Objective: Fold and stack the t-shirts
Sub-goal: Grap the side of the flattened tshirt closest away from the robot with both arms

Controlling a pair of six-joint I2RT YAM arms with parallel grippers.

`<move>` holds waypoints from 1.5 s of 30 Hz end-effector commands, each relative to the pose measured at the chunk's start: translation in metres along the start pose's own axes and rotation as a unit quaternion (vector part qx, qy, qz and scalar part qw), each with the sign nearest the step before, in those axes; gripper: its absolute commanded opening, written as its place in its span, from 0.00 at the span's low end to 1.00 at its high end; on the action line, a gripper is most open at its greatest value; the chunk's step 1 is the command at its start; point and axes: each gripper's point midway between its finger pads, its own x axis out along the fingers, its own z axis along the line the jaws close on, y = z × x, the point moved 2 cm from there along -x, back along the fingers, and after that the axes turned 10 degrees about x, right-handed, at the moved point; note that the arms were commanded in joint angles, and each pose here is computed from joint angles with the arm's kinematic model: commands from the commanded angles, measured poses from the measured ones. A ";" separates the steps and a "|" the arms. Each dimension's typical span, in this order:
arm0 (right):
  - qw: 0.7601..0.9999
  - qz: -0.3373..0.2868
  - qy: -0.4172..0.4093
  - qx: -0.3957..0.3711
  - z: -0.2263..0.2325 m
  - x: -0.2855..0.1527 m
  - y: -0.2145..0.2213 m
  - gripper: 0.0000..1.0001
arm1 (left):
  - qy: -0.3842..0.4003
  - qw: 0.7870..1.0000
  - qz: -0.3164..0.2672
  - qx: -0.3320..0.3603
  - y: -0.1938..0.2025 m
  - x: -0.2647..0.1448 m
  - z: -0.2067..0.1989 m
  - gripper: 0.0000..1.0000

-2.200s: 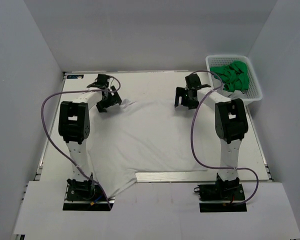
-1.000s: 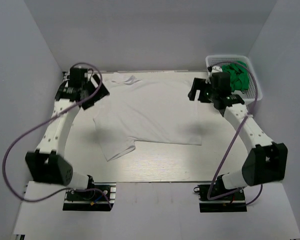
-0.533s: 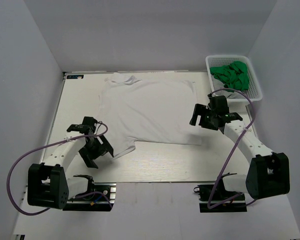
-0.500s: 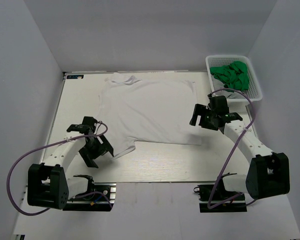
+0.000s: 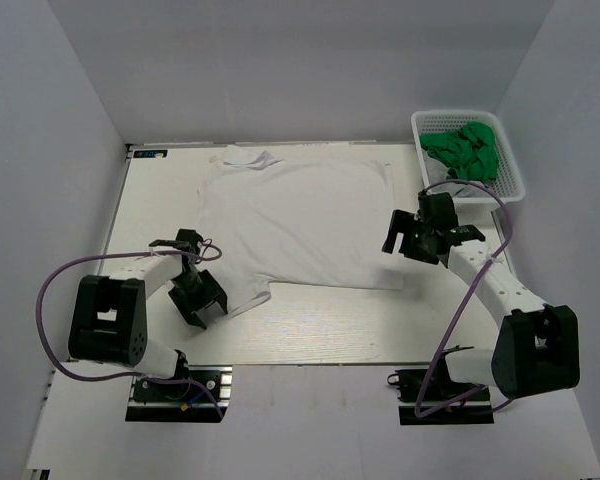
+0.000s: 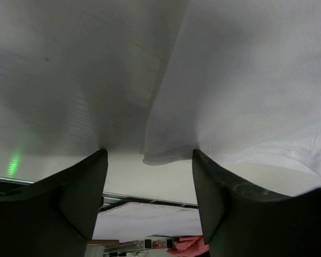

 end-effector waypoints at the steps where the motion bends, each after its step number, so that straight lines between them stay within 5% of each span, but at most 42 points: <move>1: 1.000 -0.019 0.011 0.014 0.001 -0.007 -0.013 0.90 | 0.013 1.000 -0.021 0.011 -0.011 0.002 -0.007 0.69; 9: 0.999 0.009 0.033 0.026 -0.014 -0.003 0.011 0.90 | 0.026 0.999 -0.019 0.012 -0.015 0.007 -0.013 0.27; 11: 0.998 0.023 0.039 0.032 -0.018 -0.003 0.019 0.90 | 0.028 0.999 -0.024 0.013 -0.017 0.007 -0.014 0.03; 12: 0.998 0.029 0.042 0.034 -0.021 -0.001 0.024 0.90 | 0.037 0.999 -0.024 0.014 -0.017 0.006 -0.017 0.00; 25: 0.991 0.096 0.068 0.058 -0.039 0.027 0.063 0.89 | 0.053 0.997 -0.045 0.018 -0.024 -0.013 -0.025 0.00; 32: 0.985 0.140 0.073 0.068 -0.044 0.041 0.084 0.62 | 0.061 0.997 -0.039 0.023 -0.023 -0.015 -0.028 0.00; 36: 0.984 0.145 0.074 0.072 -0.046 0.044 0.089 0.56 | 0.050 0.998 -0.036 0.016 -0.021 -0.013 -0.022 0.00; 42: 0.981 0.158 0.087 0.075 -0.046 0.038 0.089 0.03 | 0.057 0.997 -0.046 0.023 -0.023 -0.022 -0.024 0.00; 45: 0.978 0.170 0.094 0.073 -0.050 0.029 0.096 0.00 | 0.056 0.997 -0.045 0.023 -0.018 -0.028 -0.022 0.00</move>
